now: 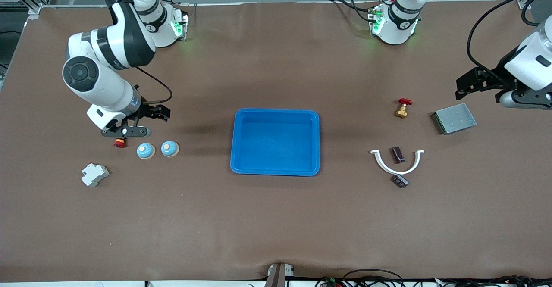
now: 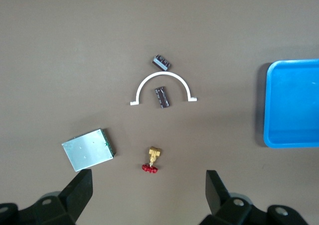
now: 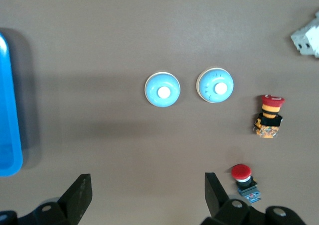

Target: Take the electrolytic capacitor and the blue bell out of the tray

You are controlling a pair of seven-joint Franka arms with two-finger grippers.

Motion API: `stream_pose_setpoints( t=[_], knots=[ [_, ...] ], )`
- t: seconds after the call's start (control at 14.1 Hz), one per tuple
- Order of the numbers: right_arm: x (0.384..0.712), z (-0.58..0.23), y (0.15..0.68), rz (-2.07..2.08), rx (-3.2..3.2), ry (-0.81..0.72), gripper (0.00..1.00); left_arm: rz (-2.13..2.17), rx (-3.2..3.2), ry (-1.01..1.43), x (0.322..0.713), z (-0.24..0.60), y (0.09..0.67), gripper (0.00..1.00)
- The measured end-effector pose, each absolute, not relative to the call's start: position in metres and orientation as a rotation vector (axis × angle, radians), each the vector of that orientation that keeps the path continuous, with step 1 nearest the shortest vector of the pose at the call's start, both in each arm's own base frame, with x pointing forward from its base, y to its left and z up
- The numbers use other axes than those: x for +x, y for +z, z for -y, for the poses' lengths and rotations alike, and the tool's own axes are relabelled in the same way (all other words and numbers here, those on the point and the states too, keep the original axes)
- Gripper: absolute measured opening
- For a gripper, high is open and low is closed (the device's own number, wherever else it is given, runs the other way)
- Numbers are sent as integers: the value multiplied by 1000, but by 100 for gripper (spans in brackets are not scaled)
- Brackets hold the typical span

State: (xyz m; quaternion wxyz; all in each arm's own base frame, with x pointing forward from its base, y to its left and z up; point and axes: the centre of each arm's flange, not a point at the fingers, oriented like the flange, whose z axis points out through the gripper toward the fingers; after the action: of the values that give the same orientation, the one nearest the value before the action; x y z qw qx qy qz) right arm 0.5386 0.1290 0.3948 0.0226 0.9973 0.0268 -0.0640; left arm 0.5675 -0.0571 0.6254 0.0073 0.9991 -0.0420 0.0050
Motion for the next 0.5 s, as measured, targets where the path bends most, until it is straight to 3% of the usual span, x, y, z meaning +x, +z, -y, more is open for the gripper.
stream_pose_setpoints(
  t=[0.5],
  knots=[
    [557, -82, 493, -140, 3077, -298, 100, 108, 3121, -6, 578, 51, 612, 100]
  ],
)
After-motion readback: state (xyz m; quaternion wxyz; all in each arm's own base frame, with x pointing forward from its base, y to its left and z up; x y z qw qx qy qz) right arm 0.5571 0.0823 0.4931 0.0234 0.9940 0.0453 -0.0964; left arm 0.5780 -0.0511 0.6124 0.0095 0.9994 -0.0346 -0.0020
